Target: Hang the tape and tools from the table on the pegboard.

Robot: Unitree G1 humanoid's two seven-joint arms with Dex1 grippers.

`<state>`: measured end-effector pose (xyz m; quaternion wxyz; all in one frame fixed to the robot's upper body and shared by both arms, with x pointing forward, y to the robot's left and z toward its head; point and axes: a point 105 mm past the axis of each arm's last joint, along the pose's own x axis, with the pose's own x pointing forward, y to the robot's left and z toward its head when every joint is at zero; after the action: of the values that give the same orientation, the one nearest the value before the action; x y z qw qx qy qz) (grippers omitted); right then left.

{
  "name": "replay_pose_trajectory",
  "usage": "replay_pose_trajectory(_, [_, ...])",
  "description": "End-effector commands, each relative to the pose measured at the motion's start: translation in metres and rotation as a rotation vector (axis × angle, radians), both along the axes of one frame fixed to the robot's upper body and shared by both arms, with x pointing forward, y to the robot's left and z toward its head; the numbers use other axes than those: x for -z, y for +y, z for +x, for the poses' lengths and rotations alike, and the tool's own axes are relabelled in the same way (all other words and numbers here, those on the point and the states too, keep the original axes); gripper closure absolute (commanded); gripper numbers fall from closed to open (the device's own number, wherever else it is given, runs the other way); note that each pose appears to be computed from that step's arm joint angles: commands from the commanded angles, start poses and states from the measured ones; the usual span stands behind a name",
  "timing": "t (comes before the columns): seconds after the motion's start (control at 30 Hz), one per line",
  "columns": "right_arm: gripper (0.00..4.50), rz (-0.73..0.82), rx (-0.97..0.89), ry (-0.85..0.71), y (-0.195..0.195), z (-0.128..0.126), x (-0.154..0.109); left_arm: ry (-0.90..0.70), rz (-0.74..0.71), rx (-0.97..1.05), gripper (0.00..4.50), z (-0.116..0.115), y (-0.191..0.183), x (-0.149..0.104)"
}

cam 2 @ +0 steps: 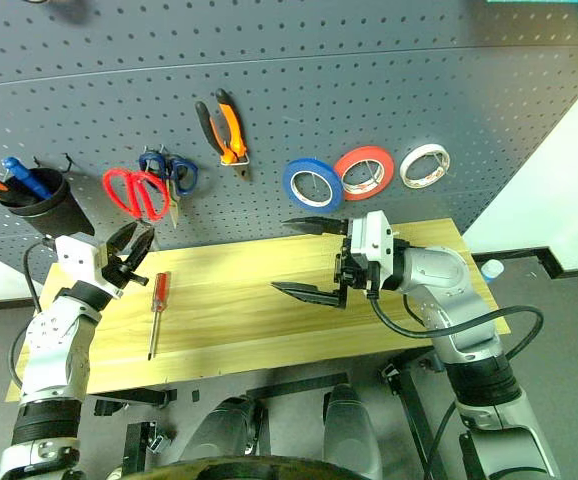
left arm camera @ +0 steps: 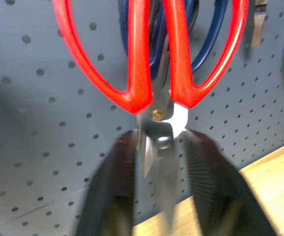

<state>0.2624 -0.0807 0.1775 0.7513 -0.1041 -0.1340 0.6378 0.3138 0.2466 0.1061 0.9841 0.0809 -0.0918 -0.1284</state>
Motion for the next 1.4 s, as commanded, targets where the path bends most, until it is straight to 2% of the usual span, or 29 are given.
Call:
replay_pose_trajectory(0.03, [0.0, -0.011, -0.006, -0.057, -0.001, -0.004, -0.006, -0.029, 0.043, -0.003, 1.57, -0.005, 0.002, -0.007])
replay_pose_trajectory(0.17, [0.0, -0.021, -0.011, -0.072, -0.004, -0.004, -0.005, 0.067, 0.018, 0.003, 1.57, -0.018, 0.008, 0.006])
replay_pose_trajectory(0.3, [0.0, -0.024, -0.024, -0.074, -0.006, -0.005, -0.005, 0.283, -0.022, -0.02, 1.57, -0.04, 0.021, 0.039])
replay_pose_trajectory(0.37, [0.0, -0.037, -0.034, -0.071, -0.007, -0.006, -0.004, 0.417, 0.014, -0.102, 1.57, -0.049, 0.036, 0.061])
replay_pose_trajectory(0.43, [0.0, -0.045, -0.042, -0.072, -0.007, -0.006, -0.004, 0.585, 0.033, -0.275, 1.57, -0.058, 0.064, 0.09])
replay_pose_trajectory(0.53, [0.0, -0.048, -0.052, -0.072, -0.005, -0.005, -0.004, 0.735, -0.015, -0.433, 0.99, -0.068, 0.083, 0.112])
replay_pose_trajectory(0.6, [0.0, -0.05, -0.058, -0.071, -0.004, -0.005, -0.002, 0.81, -0.046, -0.458, 0.33, -0.068, 0.076, 0.122])
replay_pose_trajectory(0.63, [0.0, -0.05, -0.06, -0.071, -0.004, -0.005, -0.002, 0.854, -0.063, -0.459, 0.02, -0.067, 0.069, 0.127])
replay_pose_trajectory(0.8, [0.0, -0.051, -0.068, -0.067, -0.003, -0.006, -0.001, 0.93, -0.124, -0.481, 0.02, -0.051, 0.053, 0.132])
replay_pose_trajectory(1.0, [0.0, -0.056, -0.058, -0.059, -0.005, -0.008, 0.002, 0.919, -0.166, -0.429, 0.02, -0.019, 0.035, 0.12])
replay_pose_trajectory(1.23, [0.0, -0.055, -0.048, -0.059, -0.004, -0.008, 0.002, 0.975, -0.145, -0.489, 0.02, 0.009, 0.038, 0.126])
replay_pose_trajectory(1.4, [0.0, -0.054, -0.037, -0.064, -0.003, -0.008, -0.001, 0.994, -0.174, -0.449, 0.02, 0.022, 0.028, 0.13])
